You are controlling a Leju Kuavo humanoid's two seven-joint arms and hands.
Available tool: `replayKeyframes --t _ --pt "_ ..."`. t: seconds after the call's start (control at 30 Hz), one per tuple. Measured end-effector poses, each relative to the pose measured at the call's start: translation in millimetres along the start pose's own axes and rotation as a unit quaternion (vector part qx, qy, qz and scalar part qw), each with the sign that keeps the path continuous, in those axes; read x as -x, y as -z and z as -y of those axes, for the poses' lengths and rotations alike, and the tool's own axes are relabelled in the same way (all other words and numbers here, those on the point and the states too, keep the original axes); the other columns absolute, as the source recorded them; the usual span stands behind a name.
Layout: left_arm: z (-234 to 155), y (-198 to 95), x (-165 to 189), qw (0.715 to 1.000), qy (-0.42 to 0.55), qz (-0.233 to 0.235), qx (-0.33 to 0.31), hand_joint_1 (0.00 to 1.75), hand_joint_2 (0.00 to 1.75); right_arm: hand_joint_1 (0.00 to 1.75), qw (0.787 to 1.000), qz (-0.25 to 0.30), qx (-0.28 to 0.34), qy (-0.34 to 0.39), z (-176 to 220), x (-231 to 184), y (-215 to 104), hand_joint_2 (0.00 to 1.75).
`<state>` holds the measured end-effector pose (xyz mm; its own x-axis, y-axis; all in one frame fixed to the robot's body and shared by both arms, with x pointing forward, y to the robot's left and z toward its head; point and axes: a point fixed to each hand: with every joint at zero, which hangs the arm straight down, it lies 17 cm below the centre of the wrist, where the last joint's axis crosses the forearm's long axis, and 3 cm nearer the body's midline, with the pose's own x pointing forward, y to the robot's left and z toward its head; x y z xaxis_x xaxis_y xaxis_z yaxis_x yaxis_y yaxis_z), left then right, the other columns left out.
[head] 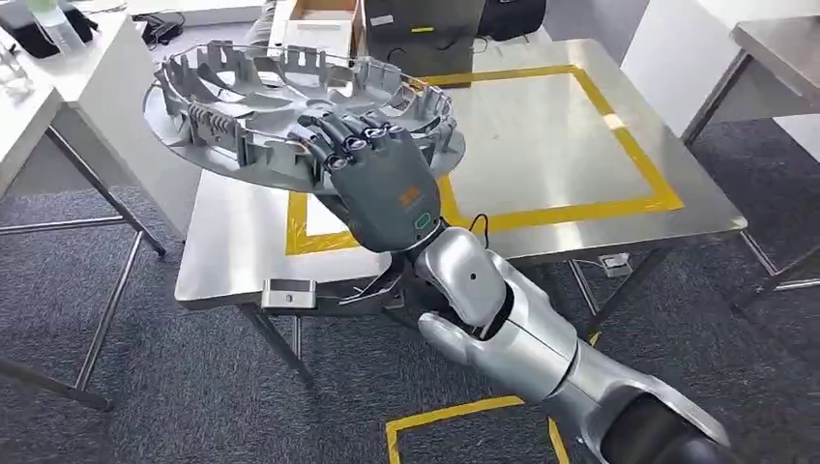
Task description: Take the parts from the cabinet and place them on the table.
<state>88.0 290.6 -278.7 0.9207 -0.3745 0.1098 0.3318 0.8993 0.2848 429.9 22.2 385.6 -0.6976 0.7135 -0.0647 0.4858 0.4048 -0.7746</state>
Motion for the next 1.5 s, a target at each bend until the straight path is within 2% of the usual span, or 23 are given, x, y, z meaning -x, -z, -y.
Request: replayKeyframes --t 0.9,1.5 --pt "-2.5 0.4 4.7 1.0 -0.004 -0.013 -0.006 0.0 1.75 1.75 1.0 0.009 0.01 0.011 7.8 -1.7 11.8 1.75" --pt "-5.1 1.0 7.5 1.0 -0.003 -0.015 -0.008 0.0 1.75 1.75 1.0 0.007 0.0 0.009 -0.2 1.4 6.5 1.75"
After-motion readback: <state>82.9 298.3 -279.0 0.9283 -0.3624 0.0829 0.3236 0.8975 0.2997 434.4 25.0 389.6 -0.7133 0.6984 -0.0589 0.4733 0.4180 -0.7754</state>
